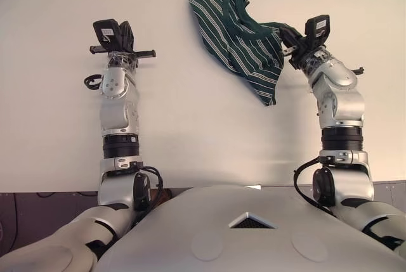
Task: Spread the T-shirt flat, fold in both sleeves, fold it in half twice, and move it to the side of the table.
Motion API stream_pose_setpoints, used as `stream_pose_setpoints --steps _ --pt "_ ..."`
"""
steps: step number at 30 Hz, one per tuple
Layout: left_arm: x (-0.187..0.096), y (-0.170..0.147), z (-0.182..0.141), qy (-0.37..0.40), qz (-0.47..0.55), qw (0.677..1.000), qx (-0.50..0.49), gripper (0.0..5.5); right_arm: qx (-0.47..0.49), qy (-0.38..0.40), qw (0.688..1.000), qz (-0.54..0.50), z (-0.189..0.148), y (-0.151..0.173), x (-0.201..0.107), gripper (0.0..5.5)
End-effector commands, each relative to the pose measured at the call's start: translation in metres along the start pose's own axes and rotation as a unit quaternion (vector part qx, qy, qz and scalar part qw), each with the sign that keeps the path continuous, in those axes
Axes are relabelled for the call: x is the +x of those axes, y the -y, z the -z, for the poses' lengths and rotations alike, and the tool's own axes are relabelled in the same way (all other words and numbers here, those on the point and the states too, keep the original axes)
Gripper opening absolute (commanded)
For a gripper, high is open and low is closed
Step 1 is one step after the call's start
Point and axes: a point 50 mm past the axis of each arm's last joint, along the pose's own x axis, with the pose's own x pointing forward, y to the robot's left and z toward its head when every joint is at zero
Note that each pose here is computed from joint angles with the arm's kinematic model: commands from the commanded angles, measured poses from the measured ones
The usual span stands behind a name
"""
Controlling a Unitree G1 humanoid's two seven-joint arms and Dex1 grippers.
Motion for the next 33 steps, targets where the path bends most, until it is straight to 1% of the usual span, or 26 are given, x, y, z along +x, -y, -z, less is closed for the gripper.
stream_pose_setpoints --steps 1,3,6,9,11,12,14,16,17,18,19,20,22,24,25,27,28,29,30,32,33 --pt "0.0 -0.002 0.0 0.006 -0.01 1.0 -0.001 0.0 0.013 -0.036 0.998 -0.051 -0.002 0.001 0.005 0.97" --pt "-0.002 -0.002 0.003 0.007 -0.017 1.0 -0.008 0.0 0.011 -0.044 0.997 -0.061 -0.005 0.004 0.008 1.34" --pt "-0.005 0.003 0.008 0.004 -0.018 1.0 -0.013 0.0 0.006 -0.06 0.996 -0.064 -0.005 0.007 0.013 1.67" --pt "-0.005 0.003 0.009 0.003 -0.021 1.0 -0.013 0.0 0.009 -0.055 0.996 -0.069 -0.009 0.005 0.017 1.3" --pt "-0.004 0.0 0.008 0.004 -0.028 1.0 -0.009 0.0 0.014 -0.05 0.995 -0.083 -0.012 0.002 0.019 0.79" --pt "-0.004 -0.002 0.007 0.006 -0.031 0.999 -0.008 0.0 0.016 -0.049 0.995 -0.09 -0.013 0.0 0.019 0.73" --pt "-0.003 -0.006 0.005 0.01 -0.039 0.999 -0.005 0.0 0.013 -0.047 0.993 -0.104 -0.016 -0.004 0.02 0.28" --pt "-0.002 -0.01 0.002 0.016 -0.042 0.999 0.0 0.0 -0.006 -0.032 0.992 -0.124 -0.024 -0.01 0.019 0.1" --pt "0.0 -0.01 -0.003 0.026 -0.033 0.999 0.012 0.0 -0.029 -0.014 0.987 -0.16 -0.035 -0.017 0.017 0.01" --pt "0.001 -0.01 -0.01 0.037 -0.019 0.999 0.027 0.0 -0.053 0.005 0.977 -0.207 -0.048 -0.026 0.014 0.01" --pt "0.003 -0.011 -0.019 0.051 0.005 0.998 0.036 0.0 -0.081 0.021 0.96 -0.267 -0.064 -0.037 0.009 0.0" --pt "0.004 -0.01 -0.029 0.062 0.034 0.997 0.043 0.0 -0.107 0.026 0.941 -0.319 -0.077 -0.046 0.003 0.0" --pt "0.008 -0.011 -0.05 0.078 0.101 0.988 0.085 0.0 -0.172 0.012 0.896 -0.409 -0.092 -0.059 -0.011 0.0" --pt "0.012 -0.008 -0.069 0.078 0.171 0.971 0.145 0.0 -0.214 -0.028 0.848 -0.483 -0.094 -0.067 -0.027 0.0" --pt "0.015 -0.006 -0.077 0.075 0.202 0.961 0.172 0.0 -0.217 -0.06 0.82 -0.526 -0.09 -0.069 -0.04 0.0" --pt "0.02 -0.004 -0.091 0.071 0.246 0.944 0.207 0.0 -0.214 -0.134 0.764 -0.594 -0.079 -0.063 -0.068 0.0" --pt "0.021 -0.003 -0.096 0.068 0.263 0.937 0.219 0.0 -0.214 -0.17 0.746 -0.607 -0.074 -0.056 -0.078 0.0" --pt "0.021 0.002 -0.099 0.063 0.291 0.927 0.228 0.0 -0.212 -0.205 0.742 -0.602 -0.071 -0.041 -0.086 0.0" --pt "0.019 0.006 -0.1 0.055 0.317 0.918 0.233 0.0 -0.206 -0.227 0.75 -0.586 -0.072 -0.028 -0.087 0.0" --pt "0.014 0.019 -0.094 0.032 0.382 0.894 0.234 0.0 -0.212 -0.243 0.785 -0.528 -0.077 0.001 -0.073 0.0" --pt "0.012 0.028 -0.088 0.016 0.416 0.879 0.232 0.0 -0.224 -0.246 0.797 -0.504 -0.078 0.011 -0.064 0.0"
